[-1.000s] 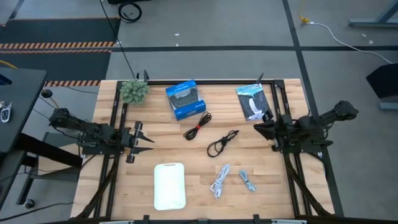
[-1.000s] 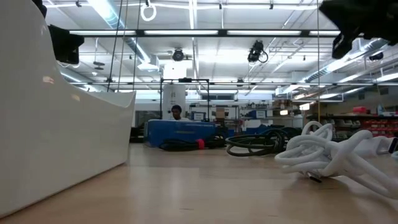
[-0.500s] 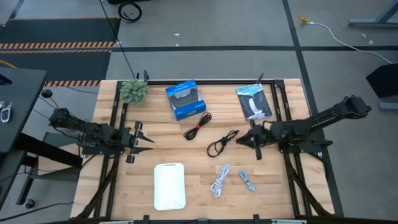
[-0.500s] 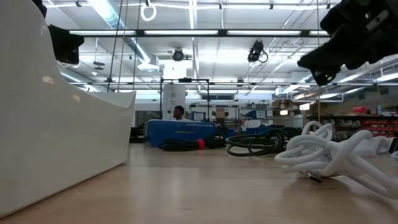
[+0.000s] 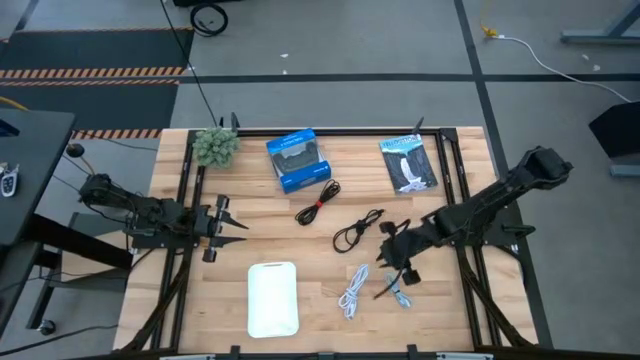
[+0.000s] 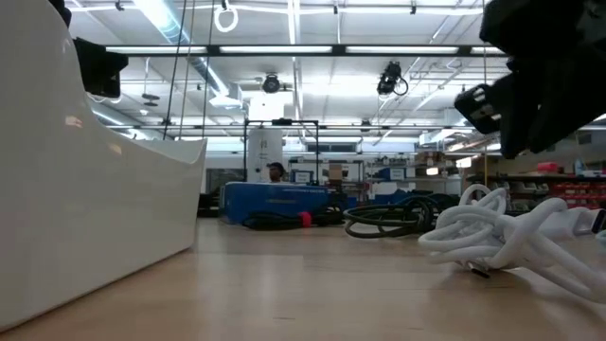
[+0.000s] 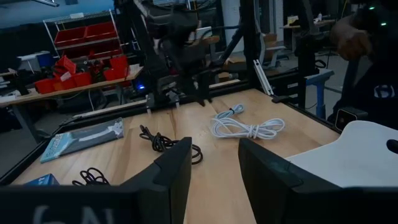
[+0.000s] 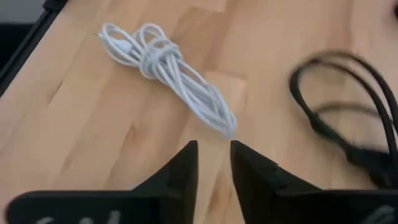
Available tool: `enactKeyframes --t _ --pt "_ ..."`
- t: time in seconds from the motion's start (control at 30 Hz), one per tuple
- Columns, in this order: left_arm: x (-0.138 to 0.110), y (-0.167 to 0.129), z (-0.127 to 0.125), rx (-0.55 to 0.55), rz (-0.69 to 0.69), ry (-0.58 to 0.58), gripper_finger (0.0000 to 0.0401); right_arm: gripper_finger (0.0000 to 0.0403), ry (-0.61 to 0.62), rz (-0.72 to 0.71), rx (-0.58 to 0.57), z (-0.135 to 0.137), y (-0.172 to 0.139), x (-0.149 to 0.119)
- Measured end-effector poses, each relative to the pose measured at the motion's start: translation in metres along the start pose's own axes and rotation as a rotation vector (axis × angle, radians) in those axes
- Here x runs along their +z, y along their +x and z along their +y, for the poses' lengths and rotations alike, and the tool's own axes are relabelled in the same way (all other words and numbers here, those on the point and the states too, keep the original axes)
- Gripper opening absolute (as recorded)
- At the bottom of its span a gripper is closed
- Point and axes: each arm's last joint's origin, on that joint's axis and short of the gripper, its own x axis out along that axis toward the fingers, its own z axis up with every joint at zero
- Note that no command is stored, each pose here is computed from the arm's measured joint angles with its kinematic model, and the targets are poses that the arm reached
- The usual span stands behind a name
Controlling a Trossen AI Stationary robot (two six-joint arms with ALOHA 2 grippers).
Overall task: Pick and place USB-C Cables
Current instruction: Put the left white charger cable into the white bin
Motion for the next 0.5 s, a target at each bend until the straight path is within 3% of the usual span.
enactKeyframes --t 0.3,0.5 --pt "0.000 0.000 0.000 0.000 0.000 0.000 0.0142 0.0198 -0.264 0.015 -0.050 0.030 0.032 0.044" --pt "0.000 0.000 0.000 0.000 -0.001 0.000 0.0142 0.0225 -0.405 0.143 -0.036 0.039 0.060 0.061"
